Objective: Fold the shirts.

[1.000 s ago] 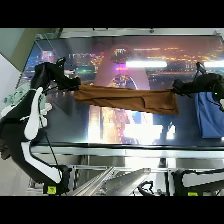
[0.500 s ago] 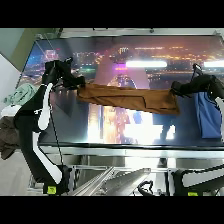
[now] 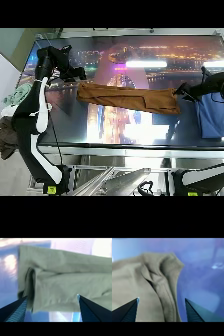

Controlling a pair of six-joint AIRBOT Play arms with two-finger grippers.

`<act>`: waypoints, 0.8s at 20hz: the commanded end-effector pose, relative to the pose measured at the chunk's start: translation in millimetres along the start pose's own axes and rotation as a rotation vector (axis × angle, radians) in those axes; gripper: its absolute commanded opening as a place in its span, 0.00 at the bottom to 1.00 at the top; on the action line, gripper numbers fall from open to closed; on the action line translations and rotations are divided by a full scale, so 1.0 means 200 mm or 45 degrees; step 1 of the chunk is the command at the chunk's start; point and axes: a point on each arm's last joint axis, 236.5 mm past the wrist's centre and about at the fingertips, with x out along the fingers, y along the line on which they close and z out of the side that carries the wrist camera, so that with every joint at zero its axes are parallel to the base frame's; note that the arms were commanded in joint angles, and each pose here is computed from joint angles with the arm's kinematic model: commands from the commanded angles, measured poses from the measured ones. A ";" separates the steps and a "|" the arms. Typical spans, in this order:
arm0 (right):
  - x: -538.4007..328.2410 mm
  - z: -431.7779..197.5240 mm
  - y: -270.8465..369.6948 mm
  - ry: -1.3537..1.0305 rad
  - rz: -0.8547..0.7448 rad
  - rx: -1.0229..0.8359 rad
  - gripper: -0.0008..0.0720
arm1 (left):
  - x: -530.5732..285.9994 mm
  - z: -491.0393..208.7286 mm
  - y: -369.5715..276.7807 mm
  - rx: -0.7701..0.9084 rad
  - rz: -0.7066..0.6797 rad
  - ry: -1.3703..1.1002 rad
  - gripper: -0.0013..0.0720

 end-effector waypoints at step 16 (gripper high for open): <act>0.07 -0.01 0.23 0.124 0.332 -0.118 0.05 | -0.05 -0.05 -0.88 0.220 -0.337 -0.170 0.04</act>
